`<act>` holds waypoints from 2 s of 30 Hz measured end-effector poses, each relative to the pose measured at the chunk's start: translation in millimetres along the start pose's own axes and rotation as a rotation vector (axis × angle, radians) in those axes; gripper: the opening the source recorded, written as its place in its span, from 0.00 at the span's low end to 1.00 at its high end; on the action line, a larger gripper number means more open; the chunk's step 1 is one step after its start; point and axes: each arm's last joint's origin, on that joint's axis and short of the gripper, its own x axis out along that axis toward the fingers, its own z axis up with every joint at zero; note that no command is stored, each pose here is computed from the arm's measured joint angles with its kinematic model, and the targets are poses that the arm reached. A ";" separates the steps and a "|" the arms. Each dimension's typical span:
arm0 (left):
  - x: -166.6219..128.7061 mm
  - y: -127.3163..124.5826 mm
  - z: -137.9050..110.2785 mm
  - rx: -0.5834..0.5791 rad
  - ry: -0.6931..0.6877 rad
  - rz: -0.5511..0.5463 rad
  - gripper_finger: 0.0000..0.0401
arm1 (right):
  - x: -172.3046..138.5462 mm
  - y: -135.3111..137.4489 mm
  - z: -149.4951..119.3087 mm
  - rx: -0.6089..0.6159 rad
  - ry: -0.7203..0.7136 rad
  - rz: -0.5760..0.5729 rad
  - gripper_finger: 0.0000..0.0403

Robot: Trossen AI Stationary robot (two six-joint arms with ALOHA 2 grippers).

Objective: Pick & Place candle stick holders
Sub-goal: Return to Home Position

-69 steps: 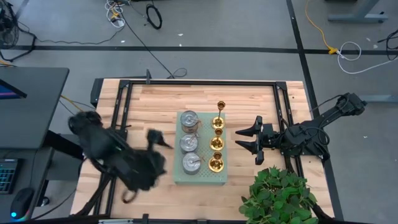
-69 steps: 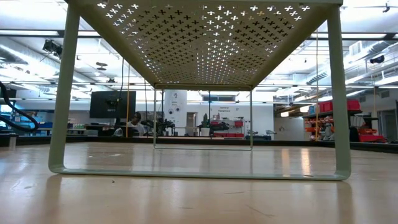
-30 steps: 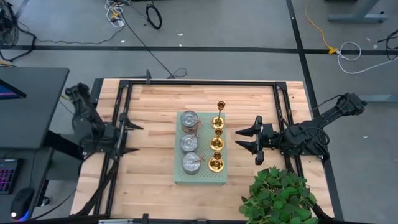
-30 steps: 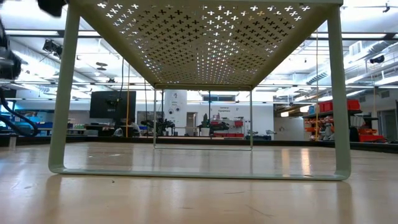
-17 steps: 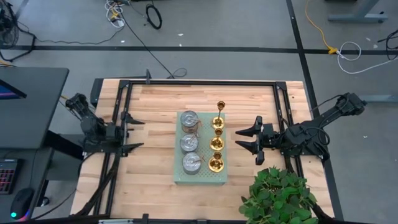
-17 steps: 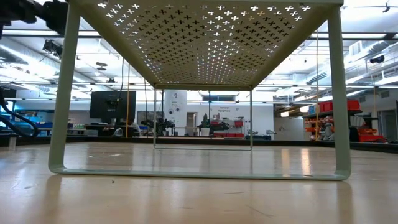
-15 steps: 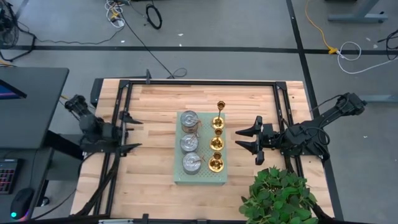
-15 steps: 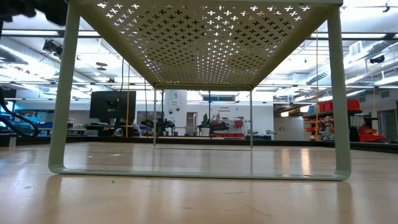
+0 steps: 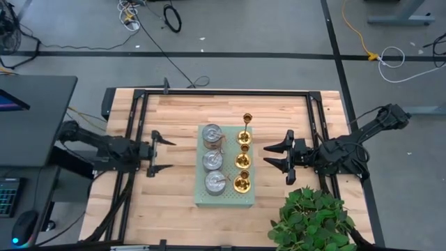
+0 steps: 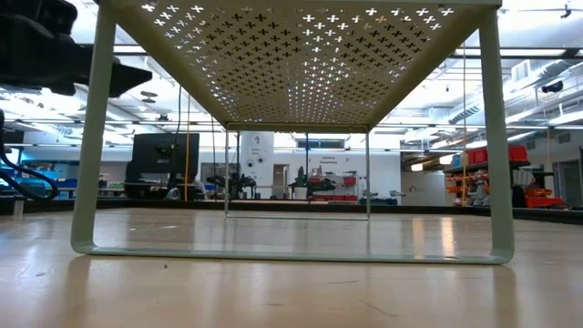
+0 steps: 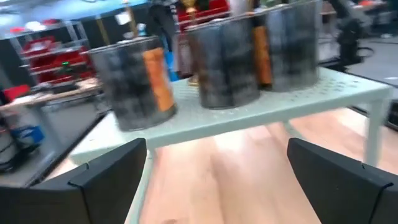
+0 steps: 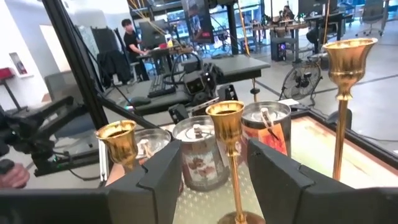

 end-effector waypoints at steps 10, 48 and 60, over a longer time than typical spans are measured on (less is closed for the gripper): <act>2.4 13.9 -3.3 0.019 -0.019 -0.099 0.99 | 0.4 0.7 -0.3 0.001 0.002 0.014 0.46; 2.7 25.7 -5.5 -0.071 -0.020 -0.116 0.99 | -0.7 7.6 11.0 0.258 -0.053 0.230 0.46; 2.7 25.8 -5.1 -0.070 -0.024 -0.115 0.99 | 1.6 -11.8 -12.4 -0.206 0.053 0.047 0.46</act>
